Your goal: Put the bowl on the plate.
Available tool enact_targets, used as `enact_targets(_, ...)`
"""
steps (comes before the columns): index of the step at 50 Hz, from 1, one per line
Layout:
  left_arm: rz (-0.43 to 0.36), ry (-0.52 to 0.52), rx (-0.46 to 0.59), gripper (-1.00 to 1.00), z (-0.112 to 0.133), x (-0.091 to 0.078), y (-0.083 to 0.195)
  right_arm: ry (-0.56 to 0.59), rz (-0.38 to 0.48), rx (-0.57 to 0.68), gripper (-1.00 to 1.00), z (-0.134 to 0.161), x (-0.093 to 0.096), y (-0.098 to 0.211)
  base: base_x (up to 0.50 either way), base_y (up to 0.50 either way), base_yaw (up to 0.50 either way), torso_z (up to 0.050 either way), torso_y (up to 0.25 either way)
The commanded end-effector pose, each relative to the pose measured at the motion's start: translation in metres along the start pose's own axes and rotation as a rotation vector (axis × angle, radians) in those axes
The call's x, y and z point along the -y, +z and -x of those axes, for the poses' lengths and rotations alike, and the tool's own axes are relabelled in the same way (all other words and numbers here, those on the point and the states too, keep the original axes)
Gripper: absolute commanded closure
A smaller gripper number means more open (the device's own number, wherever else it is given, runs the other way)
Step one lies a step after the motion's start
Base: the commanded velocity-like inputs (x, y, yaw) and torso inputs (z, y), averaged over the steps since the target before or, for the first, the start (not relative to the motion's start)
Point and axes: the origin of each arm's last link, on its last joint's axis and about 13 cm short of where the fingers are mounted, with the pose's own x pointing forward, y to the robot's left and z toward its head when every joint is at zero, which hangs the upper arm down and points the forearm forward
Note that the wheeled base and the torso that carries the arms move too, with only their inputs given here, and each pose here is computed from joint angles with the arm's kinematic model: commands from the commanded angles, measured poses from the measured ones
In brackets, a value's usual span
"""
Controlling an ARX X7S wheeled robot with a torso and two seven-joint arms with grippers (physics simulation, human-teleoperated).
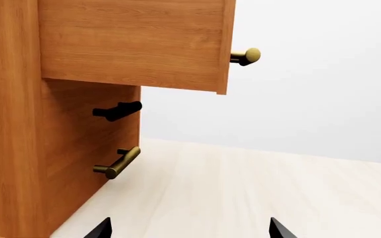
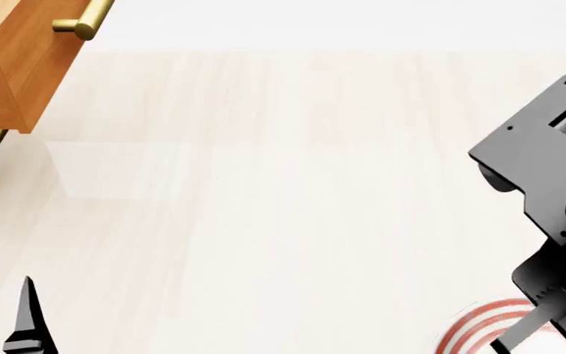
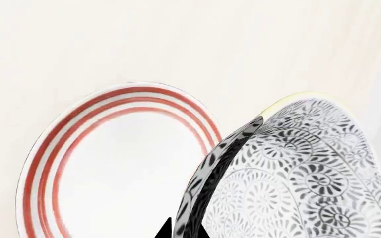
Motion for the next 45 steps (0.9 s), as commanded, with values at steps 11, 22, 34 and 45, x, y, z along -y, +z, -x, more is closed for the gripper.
enact_targets(11,0.001,-0.002,0.0,-1.0,0.001,0.001,0.002,-0.003,0.017,-0.005,1.0,-0.005,-0.012,-0.021,0.0,0.0,0.0,0.0,0.0)
enact_targets(22,0.0,0.003,0.001,-1.0,0.001,0.0,0.001,0.019,0.039,-0.012,1.0,-0.01,-0.019,-0.024,0.0,0.0,0.0,0.0,0.0)
enact_targets(34,-0.002,0.003,0.0,-1.0,0.0,-0.001,-0.001,0.037,0.058,-0.031,1.0,-0.015,-0.022,-0.029,0.0,0.0,0.0,0.0,0.002)
enact_targets(45,-0.001,0.003,0.003,-1.0,0.001,-0.001,0.001,0.053,0.073,-0.035,1.0,-0.02,-0.026,-0.03,0.0,0.0,0.0,0.0,0.0)
